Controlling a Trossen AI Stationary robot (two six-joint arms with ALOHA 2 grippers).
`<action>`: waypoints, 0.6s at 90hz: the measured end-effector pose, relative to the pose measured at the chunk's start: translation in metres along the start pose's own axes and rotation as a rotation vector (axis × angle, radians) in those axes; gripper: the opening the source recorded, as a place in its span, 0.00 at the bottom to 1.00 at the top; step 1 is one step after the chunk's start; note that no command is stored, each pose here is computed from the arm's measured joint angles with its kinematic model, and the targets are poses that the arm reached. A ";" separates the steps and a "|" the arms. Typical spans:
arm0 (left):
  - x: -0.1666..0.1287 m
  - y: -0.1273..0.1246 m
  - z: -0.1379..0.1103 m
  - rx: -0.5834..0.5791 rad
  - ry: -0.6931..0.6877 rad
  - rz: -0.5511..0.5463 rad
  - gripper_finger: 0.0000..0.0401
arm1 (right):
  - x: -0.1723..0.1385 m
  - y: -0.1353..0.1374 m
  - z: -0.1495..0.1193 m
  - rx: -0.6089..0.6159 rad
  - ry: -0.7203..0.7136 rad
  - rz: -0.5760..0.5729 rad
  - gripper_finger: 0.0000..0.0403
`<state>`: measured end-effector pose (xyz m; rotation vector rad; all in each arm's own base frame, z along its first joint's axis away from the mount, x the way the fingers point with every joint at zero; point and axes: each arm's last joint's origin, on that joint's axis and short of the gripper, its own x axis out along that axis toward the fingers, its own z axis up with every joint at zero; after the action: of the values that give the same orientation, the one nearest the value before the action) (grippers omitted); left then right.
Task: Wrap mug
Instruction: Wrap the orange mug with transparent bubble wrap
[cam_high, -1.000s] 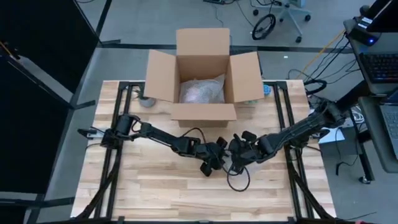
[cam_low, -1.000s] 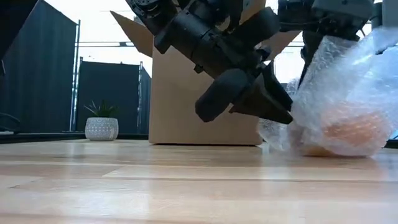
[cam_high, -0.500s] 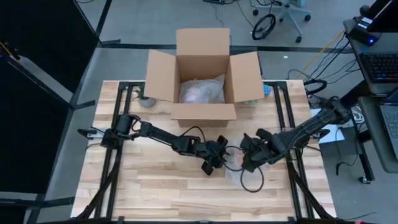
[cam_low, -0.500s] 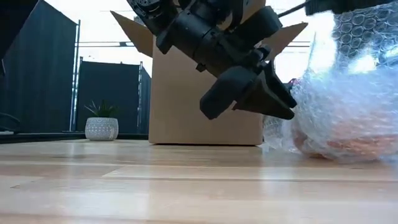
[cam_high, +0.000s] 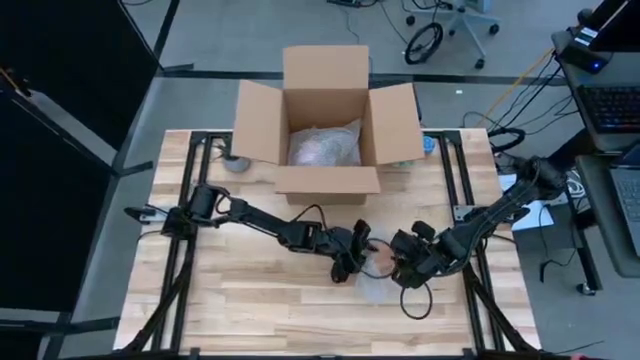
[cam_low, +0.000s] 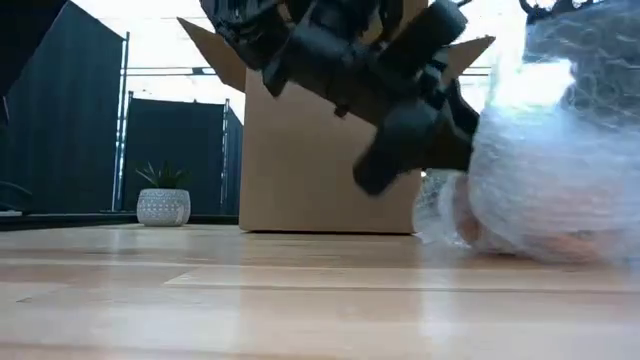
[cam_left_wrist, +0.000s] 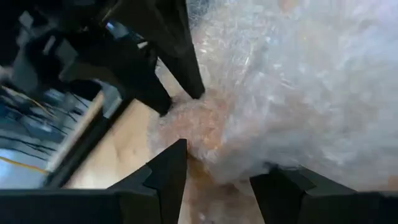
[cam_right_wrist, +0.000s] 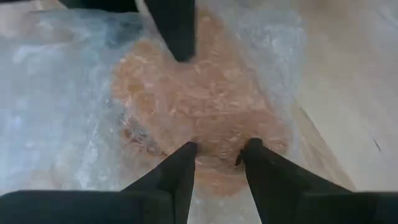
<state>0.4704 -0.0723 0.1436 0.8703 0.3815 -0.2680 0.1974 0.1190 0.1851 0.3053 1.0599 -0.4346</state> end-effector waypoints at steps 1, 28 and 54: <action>0.001 -0.001 -0.001 0.010 0.002 0.006 0.37 | 0.000 0.000 0.000 -0.003 -0.002 0.001 0.30; 0.027 -0.007 -0.014 0.099 0.017 0.143 0.37 | 0.008 0.001 -0.002 0.007 -0.071 0.034 0.30; 0.031 -0.004 -0.011 0.070 0.084 0.116 0.05 | 0.009 0.001 0.000 0.024 -0.119 0.024 0.30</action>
<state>0.4946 -0.0687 0.1211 0.9712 0.3994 -0.1386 0.2013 0.1182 0.1773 0.3098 0.9344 -0.4394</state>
